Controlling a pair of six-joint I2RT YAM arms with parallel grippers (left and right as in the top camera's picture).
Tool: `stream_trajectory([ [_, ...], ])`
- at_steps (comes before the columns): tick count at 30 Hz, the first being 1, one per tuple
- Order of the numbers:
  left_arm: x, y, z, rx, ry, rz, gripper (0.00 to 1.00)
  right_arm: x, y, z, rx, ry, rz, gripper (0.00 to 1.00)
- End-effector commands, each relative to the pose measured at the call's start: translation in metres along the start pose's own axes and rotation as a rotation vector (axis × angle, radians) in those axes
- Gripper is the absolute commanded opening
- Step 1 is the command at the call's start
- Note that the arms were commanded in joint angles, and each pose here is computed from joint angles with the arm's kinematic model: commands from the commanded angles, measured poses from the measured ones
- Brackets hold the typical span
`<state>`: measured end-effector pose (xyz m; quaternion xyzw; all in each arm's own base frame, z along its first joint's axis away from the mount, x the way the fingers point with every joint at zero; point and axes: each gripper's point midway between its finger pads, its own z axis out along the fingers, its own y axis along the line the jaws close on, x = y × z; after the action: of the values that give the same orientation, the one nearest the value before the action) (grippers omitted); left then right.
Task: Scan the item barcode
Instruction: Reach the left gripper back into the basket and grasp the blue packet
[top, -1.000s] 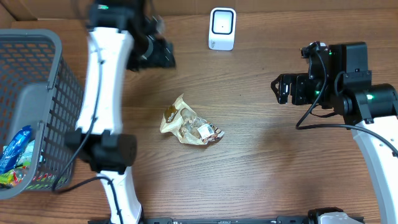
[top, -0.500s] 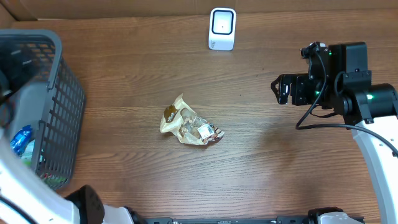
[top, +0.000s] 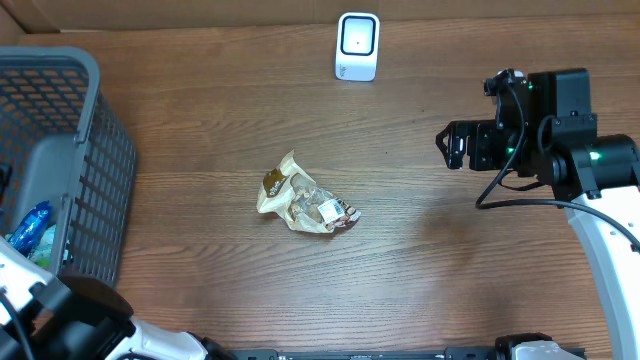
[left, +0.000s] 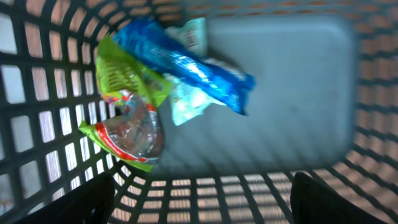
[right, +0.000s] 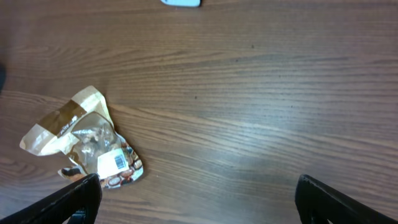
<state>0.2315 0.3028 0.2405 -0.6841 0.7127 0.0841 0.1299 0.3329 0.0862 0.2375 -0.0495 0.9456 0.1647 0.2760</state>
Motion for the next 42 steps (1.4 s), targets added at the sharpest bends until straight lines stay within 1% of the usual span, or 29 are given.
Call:
stream_trajectory([
  [1, -0.003, 0.016, 0.028, -0.11, -0.003, -0.135, 0.81, -0.007, 0.006, -0.007, -0.013, -0.023, -0.008, 1.0],
  [5, -0.002, 0.02, 0.06, -0.169, -0.002, -0.194, 0.81, -0.007, 0.006, -0.007, -0.013, -0.023, -0.008, 1.0],
  [8, 0.001, 0.018, 0.08, -0.173, -0.001, -0.222, 0.8, -0.007, 0.006, -0.007, -0.013, -0.023, -0.008, 1.0],
  [19, 0.006, 0.01, 0.147, -0.12, -0.057, -0.242, 0.78, -0.007, 0.006, -0.007, -0.013, -0.022, -0.007, 1.0],
  [25, 0.01, 0.009, 0.169, -0.099, -0.08, -0.249, 0.78, -0.007, 0.006, -0.007, -0.015, -0.022, -0.007, 1.0],
  [27, 0.012, 0.009, 0.174, -0.094, -0.084, -0.25, 0.76, -0.007, 0.007, -0.007, -0.017, -0.021, -0.007, 1.0],
  [31, 0.014, 0.01, 0.18, -0.09, -0.089, -0.251, 0.67, -0.007, 0.007, -0.007, -0.017, -0.021, -0.007, 1.0],
  [33, 0.015, 0.01, 0.182, -0.09, -0.089, -0.249, 0.59, -0.007, 0.007, -0.007, -0.017, -0.021, -0.007, 1.0],
  [35, 0.015, 0.01, 0.182, -0.087, -0.092, -0.248, 0.4, -0.007, 0.007, -0.007, -0.02, -0.021, -0.007, 1.0],
  [36, 0.015, 0.01, 0.182, -0.086, -0.091, -0.248, 0.25, -0.007, 0.007, -0.007, -0.021, -0.021, -0.007, 1.0],
  [37, 0.015, 0.009, 0.182, -0.086, -0.09, -0.245, 0.13, -0.007, 0.007, -0.007, -0.022, -0.021, -0.007, 1.0],
  [38, 0.016, 0.008, 0.183, -0.081, -0.084, -0.236, 0.04, -0.007, 0.008, -0.007, -0.024, -0.021, -0.007, 1.0],
  [42, 0.025, -0.006, 0.183, -0.011, -0.022, -0.13, 0.04, -0.007, 0.008, -0.007, -0.024, -0.022, -0.007, 1.0],
])
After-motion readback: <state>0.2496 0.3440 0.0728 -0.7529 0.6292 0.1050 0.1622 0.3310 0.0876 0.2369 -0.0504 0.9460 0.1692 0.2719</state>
